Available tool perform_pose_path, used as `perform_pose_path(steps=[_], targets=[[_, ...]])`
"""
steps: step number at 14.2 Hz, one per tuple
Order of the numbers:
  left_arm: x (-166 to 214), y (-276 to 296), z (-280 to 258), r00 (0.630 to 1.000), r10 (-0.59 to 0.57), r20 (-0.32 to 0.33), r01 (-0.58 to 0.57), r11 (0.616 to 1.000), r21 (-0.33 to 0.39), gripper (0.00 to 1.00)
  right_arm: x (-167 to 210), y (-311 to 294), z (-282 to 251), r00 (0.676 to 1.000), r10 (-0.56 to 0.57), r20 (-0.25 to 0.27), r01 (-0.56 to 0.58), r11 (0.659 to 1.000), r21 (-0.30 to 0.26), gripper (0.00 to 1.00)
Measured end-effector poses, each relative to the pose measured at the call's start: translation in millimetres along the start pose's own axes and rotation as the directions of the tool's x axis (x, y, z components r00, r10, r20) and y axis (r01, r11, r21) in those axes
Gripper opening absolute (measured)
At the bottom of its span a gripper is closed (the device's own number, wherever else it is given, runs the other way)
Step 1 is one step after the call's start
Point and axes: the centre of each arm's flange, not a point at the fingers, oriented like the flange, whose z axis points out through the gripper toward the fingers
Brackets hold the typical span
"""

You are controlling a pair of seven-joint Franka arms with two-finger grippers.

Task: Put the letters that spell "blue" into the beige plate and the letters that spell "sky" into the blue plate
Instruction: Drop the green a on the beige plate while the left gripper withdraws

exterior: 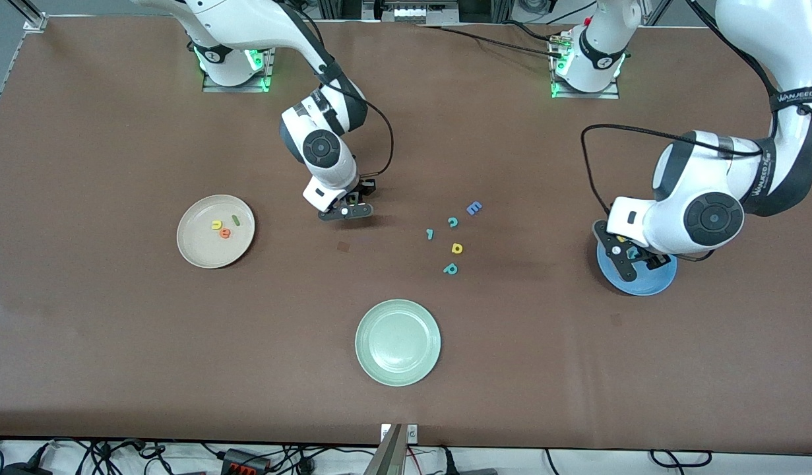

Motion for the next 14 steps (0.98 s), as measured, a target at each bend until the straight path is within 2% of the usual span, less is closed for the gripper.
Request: perform_pose_path(steps=[2,4,6,7,9,11,14], targets=[[1,9,-30,0.985,-0.17,0.012,0.17,0.985,-0.003,1.0,12,8,-9,1.0,0.019,-0.022,-0.019,1.0,0.003,0.31],[-4,11,-61,0.953,-0.302,0.008,0.302,0.953,0.002,1.0,31,27,-22,0.997,0.055,-0.055,-0.055,0.998,0.0,0.31],[-11,17,-90,0.922,-0.387,0.015,0.387,0.922,-0.007,1.0,51,62,-35,0.993,0.076,-0.09,-0.078,0.997,-0.023,0.31],[-16,20,-104,0.908,-0.418,0.019,0.419,0.907,-0.033,1.0,61,84,-44,0.993,0.064,-0.099,-0.069,0.997,-0.044,0.31],[-31,22,-130,0.87,-0.492,-0.011,0.49,0.868,-0.083,1.0,78,133,-68,0.997,0.012,-0.078,-0.019,0.996,-0.088,0.31],[-57,17,-154,0.785,-0.616,-0.061,0.609,0.786,-0.107,1.0,87,184,-90,0.999,-0.028,-0.023,0.025,0.992,-0.12,0.31],[-93,18,-184,0.6,-0.783,-0.162,0.763,0.621,-0.176,1.0,91,249,-100,0.998,-0.056,0.025,0.059,0.989,-0.138,0.31]])
